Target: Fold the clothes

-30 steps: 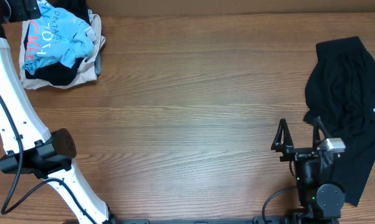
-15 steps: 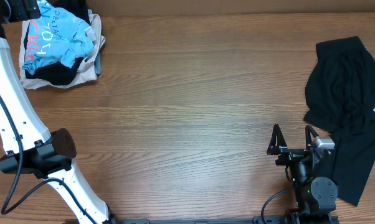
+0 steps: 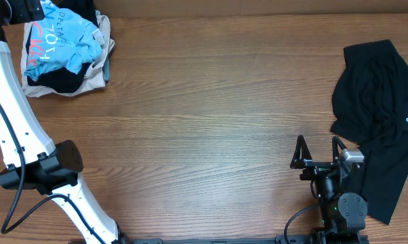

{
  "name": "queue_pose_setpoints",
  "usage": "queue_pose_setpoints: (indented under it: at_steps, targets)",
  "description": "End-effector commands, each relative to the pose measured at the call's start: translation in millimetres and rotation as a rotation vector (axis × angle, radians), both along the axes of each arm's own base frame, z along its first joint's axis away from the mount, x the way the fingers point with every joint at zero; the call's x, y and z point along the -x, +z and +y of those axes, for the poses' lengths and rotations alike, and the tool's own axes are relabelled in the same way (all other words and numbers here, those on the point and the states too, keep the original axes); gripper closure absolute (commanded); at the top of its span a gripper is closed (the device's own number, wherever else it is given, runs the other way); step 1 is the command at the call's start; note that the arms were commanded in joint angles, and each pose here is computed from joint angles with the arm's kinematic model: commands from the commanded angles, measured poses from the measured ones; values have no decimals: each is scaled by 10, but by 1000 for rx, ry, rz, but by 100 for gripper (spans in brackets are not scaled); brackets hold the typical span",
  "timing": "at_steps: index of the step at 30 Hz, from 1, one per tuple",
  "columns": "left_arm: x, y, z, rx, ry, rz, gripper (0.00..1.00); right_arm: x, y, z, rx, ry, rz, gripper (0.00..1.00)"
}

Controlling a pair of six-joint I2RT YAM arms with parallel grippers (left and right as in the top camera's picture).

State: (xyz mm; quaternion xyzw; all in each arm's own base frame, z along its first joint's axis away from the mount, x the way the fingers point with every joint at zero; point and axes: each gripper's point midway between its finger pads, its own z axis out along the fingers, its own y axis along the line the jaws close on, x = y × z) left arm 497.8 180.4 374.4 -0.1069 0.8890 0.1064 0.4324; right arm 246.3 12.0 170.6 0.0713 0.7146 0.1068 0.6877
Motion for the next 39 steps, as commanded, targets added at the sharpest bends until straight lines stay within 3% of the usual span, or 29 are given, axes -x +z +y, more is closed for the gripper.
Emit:
queue_pose_setpoints:
  at_steps: [1,18,25,31,34,37,39]
  targets:
    - [14,32,2,4,0,-9,0,1,-11,16,0,7,-7,0]
    - [27,34,-45,5,-8,-3,0,1,-11,16,0,7,-7,0]
    - [150,255,-611,0,-106,-18,0,1,-11,16,0,7,-7,0]
    - [651,389,-1780,7,-343,10,0,1,-11,17,0,7,-7,0]
    - [1130,367,-2511,10,-532,32,0,1,-11,16,0,7,-7,0]
    - [1612,222,-2873,8,-658,72,0,1,-11,16,0,7,-7,0]
    - [1763,146,-2819,11,-657,87,0,1,-11,17,0,7,-7,0]
